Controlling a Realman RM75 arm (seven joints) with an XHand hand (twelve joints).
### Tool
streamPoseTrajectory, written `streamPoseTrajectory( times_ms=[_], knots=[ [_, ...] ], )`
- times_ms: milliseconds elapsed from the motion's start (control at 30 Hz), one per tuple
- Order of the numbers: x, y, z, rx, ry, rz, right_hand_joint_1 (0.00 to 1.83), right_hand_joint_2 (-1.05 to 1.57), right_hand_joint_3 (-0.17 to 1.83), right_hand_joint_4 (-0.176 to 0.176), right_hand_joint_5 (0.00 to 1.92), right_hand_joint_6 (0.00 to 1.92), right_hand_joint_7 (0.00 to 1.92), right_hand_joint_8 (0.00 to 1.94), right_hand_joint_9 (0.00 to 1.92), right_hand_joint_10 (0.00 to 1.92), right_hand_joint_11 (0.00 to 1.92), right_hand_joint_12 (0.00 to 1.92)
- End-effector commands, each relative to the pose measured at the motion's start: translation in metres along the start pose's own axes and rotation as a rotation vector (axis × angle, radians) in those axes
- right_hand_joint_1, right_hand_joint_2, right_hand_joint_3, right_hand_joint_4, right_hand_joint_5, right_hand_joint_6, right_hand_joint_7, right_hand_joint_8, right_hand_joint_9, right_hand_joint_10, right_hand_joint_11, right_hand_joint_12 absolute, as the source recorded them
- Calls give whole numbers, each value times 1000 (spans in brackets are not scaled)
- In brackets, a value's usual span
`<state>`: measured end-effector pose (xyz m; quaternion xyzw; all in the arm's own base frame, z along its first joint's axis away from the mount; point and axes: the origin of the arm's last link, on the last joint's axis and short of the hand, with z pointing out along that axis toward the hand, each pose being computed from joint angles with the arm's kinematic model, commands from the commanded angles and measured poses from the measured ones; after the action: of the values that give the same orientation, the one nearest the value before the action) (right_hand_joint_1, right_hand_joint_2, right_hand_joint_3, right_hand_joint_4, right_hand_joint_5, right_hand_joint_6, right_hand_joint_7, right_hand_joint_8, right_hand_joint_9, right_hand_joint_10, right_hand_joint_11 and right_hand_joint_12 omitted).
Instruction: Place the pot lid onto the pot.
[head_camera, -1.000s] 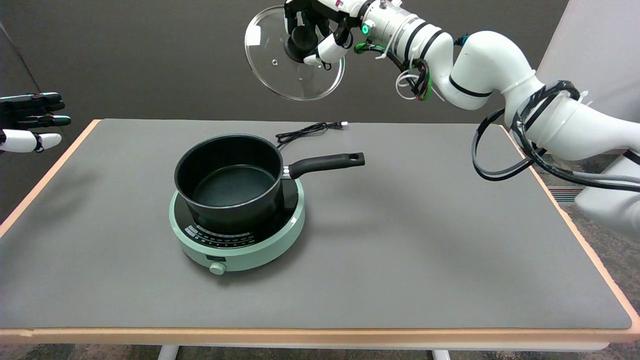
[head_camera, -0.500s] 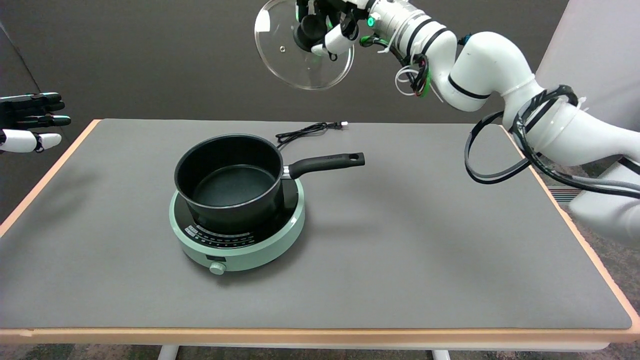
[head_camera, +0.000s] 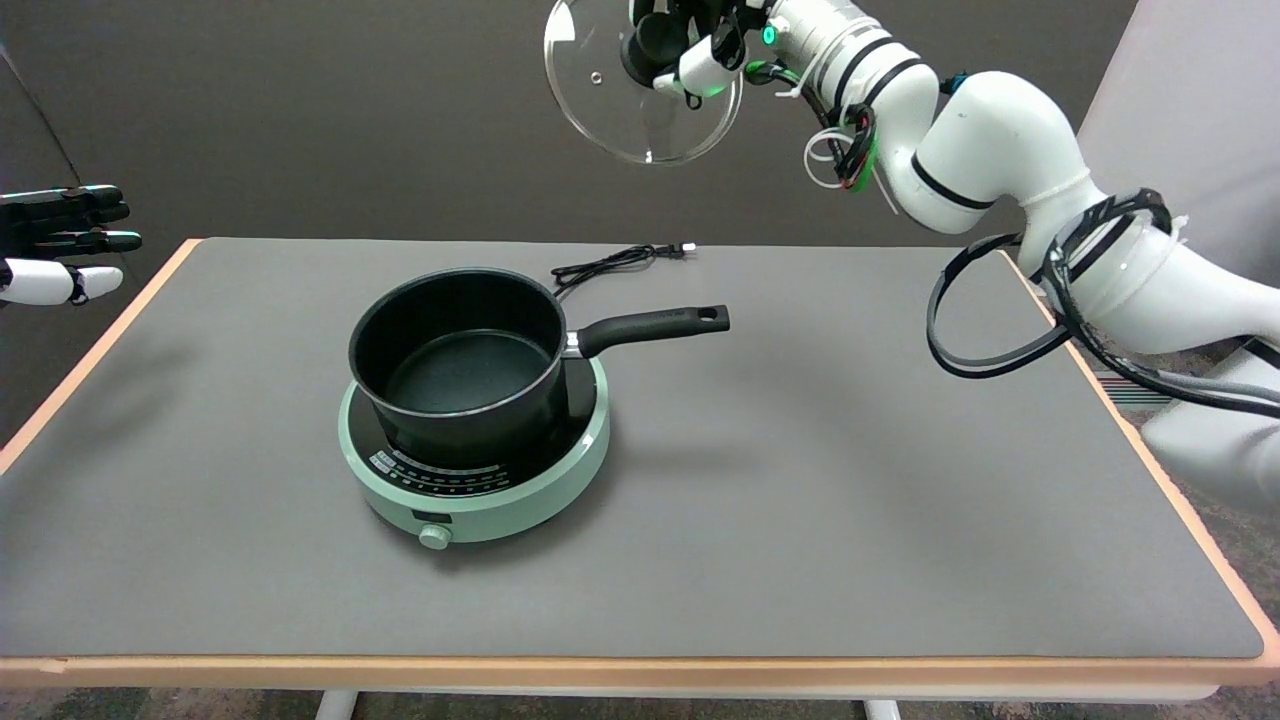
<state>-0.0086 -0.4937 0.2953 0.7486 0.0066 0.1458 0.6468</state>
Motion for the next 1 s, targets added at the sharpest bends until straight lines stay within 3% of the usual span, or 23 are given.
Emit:
streamPoseTrajectory(
  times_ms=[33,500,1000],
  knots=[
    [6,6,-2,-55,9,-51,1381,738,733,176,704,1299,1003,1195,903,1612,753,1037],
    [1,29,3,-157,4,-11,1381,737,733,176,705,1297,1005,1192,901,1610,752,1039],
    [-28,45,9,-154,-59,4,1381,737,733,176,707,1294,1005,1191,901,1611,751,1039]
  ],
)
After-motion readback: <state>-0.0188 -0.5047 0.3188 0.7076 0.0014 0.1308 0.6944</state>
